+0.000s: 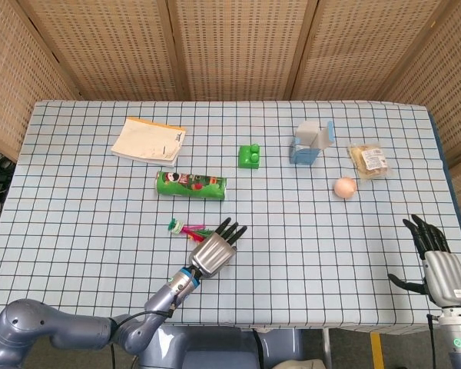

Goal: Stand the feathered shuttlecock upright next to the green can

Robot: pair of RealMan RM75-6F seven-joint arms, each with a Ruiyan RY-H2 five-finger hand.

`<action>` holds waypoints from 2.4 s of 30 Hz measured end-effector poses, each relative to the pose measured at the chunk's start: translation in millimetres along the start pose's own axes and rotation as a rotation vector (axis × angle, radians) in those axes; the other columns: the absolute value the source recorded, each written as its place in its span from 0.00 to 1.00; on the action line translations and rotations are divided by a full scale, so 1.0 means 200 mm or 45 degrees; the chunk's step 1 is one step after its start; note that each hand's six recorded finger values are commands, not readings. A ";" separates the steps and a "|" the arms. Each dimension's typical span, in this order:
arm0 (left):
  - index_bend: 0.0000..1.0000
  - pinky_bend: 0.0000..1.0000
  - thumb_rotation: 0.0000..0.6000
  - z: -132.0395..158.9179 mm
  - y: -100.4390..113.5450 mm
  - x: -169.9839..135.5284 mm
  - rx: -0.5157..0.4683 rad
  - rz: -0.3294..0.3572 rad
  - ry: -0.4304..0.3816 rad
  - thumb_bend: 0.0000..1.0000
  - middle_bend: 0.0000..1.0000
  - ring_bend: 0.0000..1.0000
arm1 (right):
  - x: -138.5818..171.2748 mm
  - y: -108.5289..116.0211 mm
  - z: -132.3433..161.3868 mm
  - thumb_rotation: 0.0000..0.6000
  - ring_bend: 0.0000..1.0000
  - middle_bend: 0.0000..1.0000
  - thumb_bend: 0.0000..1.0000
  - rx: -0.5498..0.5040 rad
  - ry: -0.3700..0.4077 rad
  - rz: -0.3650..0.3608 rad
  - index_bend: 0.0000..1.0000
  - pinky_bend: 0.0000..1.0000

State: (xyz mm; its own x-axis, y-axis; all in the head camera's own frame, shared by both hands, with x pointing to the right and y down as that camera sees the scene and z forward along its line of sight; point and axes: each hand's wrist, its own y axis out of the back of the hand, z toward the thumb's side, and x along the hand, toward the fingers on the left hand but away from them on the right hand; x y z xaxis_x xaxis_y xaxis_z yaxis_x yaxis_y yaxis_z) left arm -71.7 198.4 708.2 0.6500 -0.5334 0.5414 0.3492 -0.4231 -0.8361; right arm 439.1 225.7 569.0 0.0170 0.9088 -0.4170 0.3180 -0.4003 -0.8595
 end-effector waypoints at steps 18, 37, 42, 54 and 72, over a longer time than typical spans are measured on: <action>0.67 0.00 1.00 -0.36 0.22 -0.20 -0.071 0.177 0.128 0.53 0.00 0.00 | 0.01 -0.02 0.02 1.00 0.00 0.00 0.01 0.030 0.010 0.004 0.01 0.00; 0.68 0.00 1.00 -0.71 0.39 -0.39 -0.207 0.320 0.260 0.53 0.00 0.00 | 0.01 -0.04 0.04 1.00 0.00 0.00 0.01 0.057 0.012 0.018 0.01 0.00; 0.68 0.00 1.00 -0.74 0.39 -0.41 -0.230 0.321 0.274 0.53 0.00 0.00 | 0.01 -0.04 0.03 1.00 0.00 0.00 0.01 0.058 0.011 0.017 0.01 0.00; 0.68 0.00 1.00 -0.83 0.33 -0.48 -0.271 0.319 0.321 0.53 0.00 0.00 | 0.01 -0.04 0.03 1.00 0.00 0.00 0.01 0.056 0.012 0.013 0.01 0.00; 0.68 0.00 1.00 -0.90 0.35 -0.55 -0.302 0.358 0.350 0.54 0.00 0.00 | 0.01 -0.04 0.04 1.00 0.00 0.00 0.01 0.062 0.015 0.018 0.01 0.00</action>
State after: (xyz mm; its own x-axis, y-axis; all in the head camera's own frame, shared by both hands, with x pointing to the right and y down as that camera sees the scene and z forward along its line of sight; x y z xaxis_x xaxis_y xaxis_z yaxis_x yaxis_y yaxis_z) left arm -240.0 95.2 607.0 0.4828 -0.8127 0.3264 -0.0003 -0.3729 -0.9279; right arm 429.2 230.3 573.3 0.0320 0.9043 -0.4257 0.2713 -0.4178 -0.8671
